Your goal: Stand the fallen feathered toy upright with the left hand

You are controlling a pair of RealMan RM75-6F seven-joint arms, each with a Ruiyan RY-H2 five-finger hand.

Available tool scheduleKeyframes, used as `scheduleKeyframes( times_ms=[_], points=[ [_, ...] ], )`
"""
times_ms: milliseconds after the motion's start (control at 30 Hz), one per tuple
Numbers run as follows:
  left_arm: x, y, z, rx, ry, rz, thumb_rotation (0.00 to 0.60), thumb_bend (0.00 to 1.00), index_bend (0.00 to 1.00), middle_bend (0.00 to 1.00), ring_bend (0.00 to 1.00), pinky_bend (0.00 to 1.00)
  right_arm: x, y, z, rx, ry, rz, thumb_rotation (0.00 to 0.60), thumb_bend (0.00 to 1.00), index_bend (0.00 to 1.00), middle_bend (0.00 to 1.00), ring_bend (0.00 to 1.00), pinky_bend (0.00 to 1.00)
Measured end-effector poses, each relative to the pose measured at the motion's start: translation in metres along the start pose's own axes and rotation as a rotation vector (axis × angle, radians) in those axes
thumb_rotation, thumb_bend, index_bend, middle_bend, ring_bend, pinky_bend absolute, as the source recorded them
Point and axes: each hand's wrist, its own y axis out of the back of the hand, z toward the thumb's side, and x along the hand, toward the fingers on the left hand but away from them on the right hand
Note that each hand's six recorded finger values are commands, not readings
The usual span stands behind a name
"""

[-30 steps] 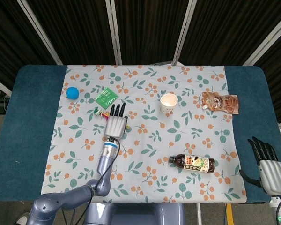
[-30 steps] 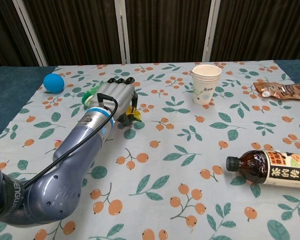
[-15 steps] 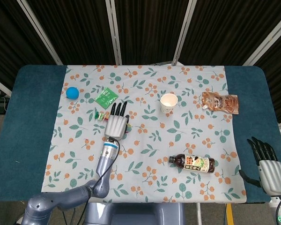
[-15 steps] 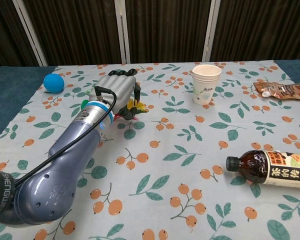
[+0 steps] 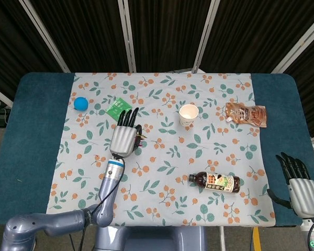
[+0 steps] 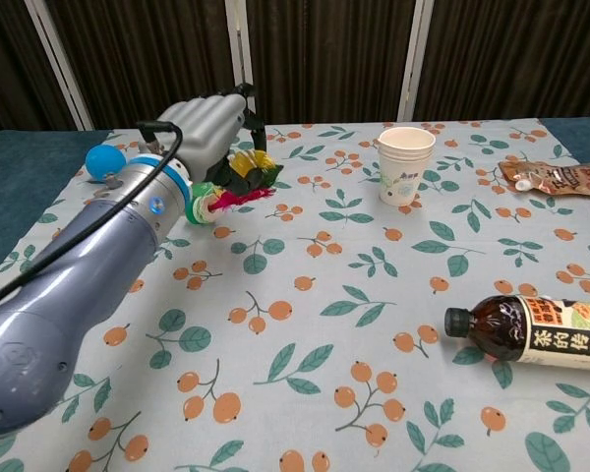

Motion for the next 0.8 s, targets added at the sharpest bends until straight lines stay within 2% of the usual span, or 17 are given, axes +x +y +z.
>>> scheduleKeyframes(
  times_ms=[400, 567, 800],
  points=[
    [-0.034, 0.062, -0.046, -0.117, 0.051, 0.076, 0.600, 0.59, 0.59, 0.00, 0.00, 0.00, -0.001, -0.002, 0.002, 0.005, 0.000, 0.002, 0.600, 0.16, 0.03, 0.00, 0.00, 0.00],
    [-0.052, 0.073, -0.067, -0.135, 0.069, 0.081, 0.600, 0.60, 0.59, 0.00, 0.00, 0.00, -0.001, -0.003, 0.002, 0.010, 0.003, 0.002, 0.600, 0.16, 0.03, 0.00, 0.00, 0.00],
    [-0.073, 0.075, -0.078, -0.168, 0.068, 0.055, 0.600, 0.60, 0.60, 0.00, 0.00, 0.00, -0.001, -0.003, 0.002, 0.013, 0.001, 0.001, 0.600, 0.16, 0.03, 0.00, 0.00, 0.00]
  ],
)
